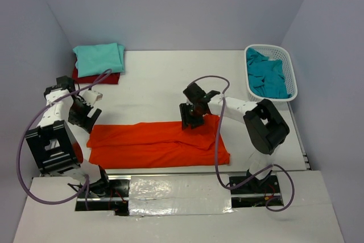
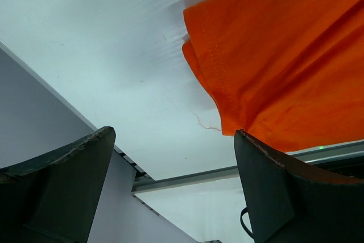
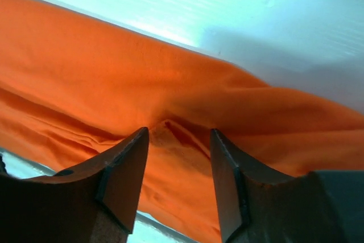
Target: Fold and stack the t-shirts
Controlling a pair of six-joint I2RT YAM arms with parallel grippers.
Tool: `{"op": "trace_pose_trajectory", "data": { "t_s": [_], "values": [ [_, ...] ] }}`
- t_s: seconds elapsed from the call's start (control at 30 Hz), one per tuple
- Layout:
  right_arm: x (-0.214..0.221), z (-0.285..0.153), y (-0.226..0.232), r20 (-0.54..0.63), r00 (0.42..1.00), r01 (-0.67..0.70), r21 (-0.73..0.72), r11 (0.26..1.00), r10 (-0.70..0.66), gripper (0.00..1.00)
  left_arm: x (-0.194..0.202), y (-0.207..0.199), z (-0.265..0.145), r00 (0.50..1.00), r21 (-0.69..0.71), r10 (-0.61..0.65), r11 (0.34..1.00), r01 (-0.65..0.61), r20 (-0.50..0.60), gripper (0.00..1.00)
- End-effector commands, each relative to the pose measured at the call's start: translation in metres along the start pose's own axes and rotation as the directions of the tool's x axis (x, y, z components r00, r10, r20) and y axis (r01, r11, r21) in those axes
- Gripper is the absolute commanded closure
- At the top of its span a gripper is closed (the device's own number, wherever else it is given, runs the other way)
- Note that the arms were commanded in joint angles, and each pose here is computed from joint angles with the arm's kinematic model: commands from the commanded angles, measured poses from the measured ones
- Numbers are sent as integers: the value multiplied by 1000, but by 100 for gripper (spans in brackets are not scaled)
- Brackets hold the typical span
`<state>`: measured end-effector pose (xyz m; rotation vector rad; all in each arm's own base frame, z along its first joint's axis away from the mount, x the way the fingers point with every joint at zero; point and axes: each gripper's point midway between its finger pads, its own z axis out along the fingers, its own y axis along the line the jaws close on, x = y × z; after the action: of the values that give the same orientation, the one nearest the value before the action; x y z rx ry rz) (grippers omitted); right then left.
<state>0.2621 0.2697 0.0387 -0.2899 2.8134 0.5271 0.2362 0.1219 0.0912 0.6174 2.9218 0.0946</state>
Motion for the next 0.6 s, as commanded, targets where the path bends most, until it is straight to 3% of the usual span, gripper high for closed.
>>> {"op": "trace_pose_trajectory", "data": {
  "t_s": [0.0, 0.07, 0.2, 0.33, 0.43, 0.57],
  "values": [
    [-17, 0, 22, 51, 998, 48, -51, 998, -45, 46, -1, -1, 1, 1000, 10, -25, 1000, 25, -7, 1],
    [-14, 6, 21, 47, 998, 46, -40, 998, -44, 50, 0, -1, 3, 999, 17, -29, 999, 30, -15, 1],
    [-4, 8, 25, 18, 999, 43, -50, 998, -43, 73, -3, 1, 2, 999, 15, -31, 999, 31, -15, 2],
    [6, -7, 25, 24, 998, 54, -28, 998, -53, 83, -5, 4, 0, 1000, 10, -28, 1000, 28, -9, 1],
    [16, -17, 30, 25, 998, 60, -47, 997, -59, 100, -8, 7, -2, 999, 7, -37, 999, 37, -6, 2],
    [37, -31, 42, 8, 996, 84, -63, 994, -84, 100, -26, 9, -12, 997, 32, -50, 998, 48, 57, 2]
  ]
}}
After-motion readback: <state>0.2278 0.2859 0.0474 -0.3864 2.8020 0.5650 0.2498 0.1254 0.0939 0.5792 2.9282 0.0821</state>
